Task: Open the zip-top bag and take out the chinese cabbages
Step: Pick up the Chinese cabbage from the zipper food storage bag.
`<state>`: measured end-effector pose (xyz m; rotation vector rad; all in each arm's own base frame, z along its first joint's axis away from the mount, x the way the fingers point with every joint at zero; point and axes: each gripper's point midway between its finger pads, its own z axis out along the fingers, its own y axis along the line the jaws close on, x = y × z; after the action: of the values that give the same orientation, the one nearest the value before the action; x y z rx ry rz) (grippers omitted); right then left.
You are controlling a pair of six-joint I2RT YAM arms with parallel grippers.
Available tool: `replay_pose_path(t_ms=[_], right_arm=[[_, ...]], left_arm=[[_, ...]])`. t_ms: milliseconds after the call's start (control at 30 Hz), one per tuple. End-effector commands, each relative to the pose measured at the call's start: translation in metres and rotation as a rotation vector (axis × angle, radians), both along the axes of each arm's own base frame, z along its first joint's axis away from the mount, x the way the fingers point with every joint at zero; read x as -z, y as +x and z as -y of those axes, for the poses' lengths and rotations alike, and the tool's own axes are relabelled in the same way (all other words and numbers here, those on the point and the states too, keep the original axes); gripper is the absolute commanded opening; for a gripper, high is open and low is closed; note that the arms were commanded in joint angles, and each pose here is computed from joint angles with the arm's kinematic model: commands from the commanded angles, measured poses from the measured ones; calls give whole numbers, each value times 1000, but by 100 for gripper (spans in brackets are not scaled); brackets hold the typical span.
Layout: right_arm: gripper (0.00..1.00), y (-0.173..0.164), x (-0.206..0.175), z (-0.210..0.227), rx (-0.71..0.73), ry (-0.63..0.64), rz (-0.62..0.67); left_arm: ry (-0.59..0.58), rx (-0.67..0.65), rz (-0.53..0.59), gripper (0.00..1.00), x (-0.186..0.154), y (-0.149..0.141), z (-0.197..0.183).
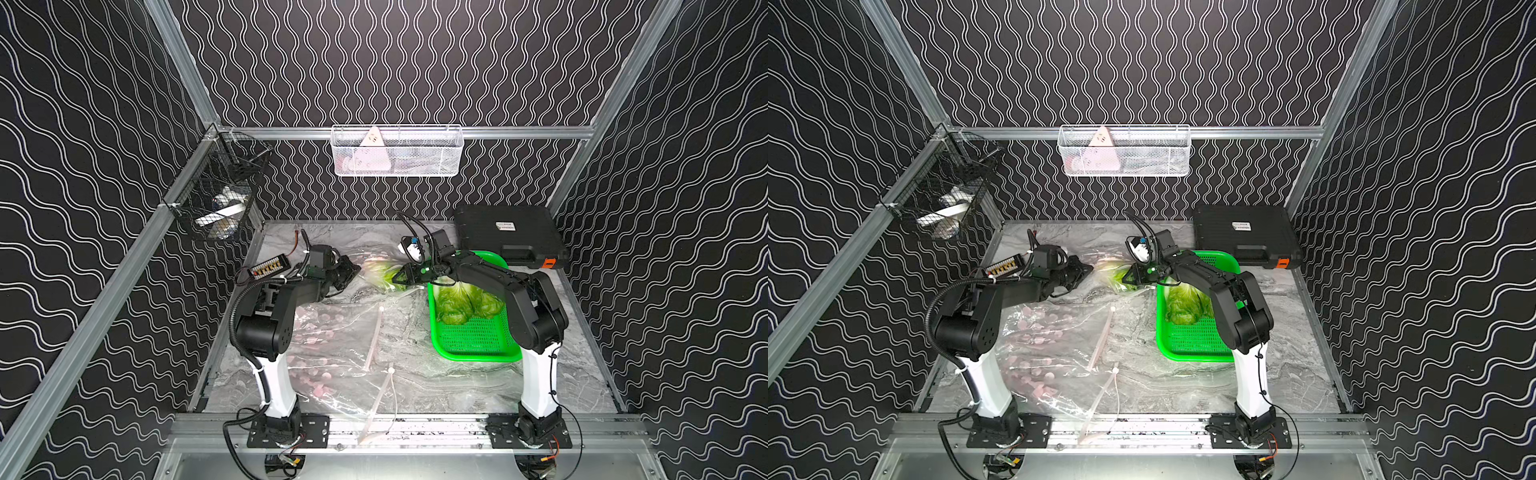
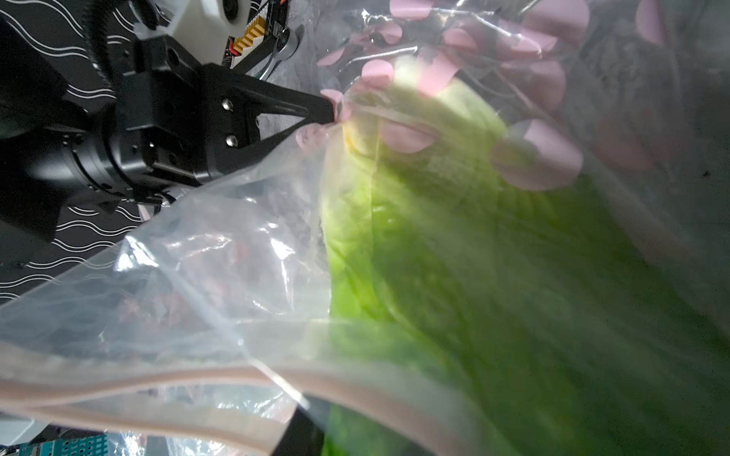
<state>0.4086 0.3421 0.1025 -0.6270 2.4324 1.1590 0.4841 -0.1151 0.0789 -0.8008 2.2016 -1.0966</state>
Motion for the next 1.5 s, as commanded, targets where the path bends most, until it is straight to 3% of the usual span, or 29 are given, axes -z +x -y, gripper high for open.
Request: replay_pose_path(t_ms=[0,100,233,533,700,933,1200,1467], right_arm=[[19,7,-2,-8,-4,58,14],[15,11,1,-12,4,79,11],[0,10,3,-12,9,81,-1],[0,6,-32,5,62,108,-32],[0,11,-73,19,93,249,-83],[0,-5,-122,23,-38,509,-75],[0,-9,-119,16,-92,555,-99],[0,-3,-147,26,-144,812,-117]], left_arm=[[19,3,15,0,-3,2,-2],[20,2,13,0,-1,1,-2],[25,2,7,0,2,0,-4],[95,-37,-13,0,13,-2,-24],[148,-62,-19,0,16,-4,-40],[212,-80,-30,0,19,-11,-53],[254,-79,-35,0,22,-21,-58],[282,-81,-50,0,25,-28,-62]])
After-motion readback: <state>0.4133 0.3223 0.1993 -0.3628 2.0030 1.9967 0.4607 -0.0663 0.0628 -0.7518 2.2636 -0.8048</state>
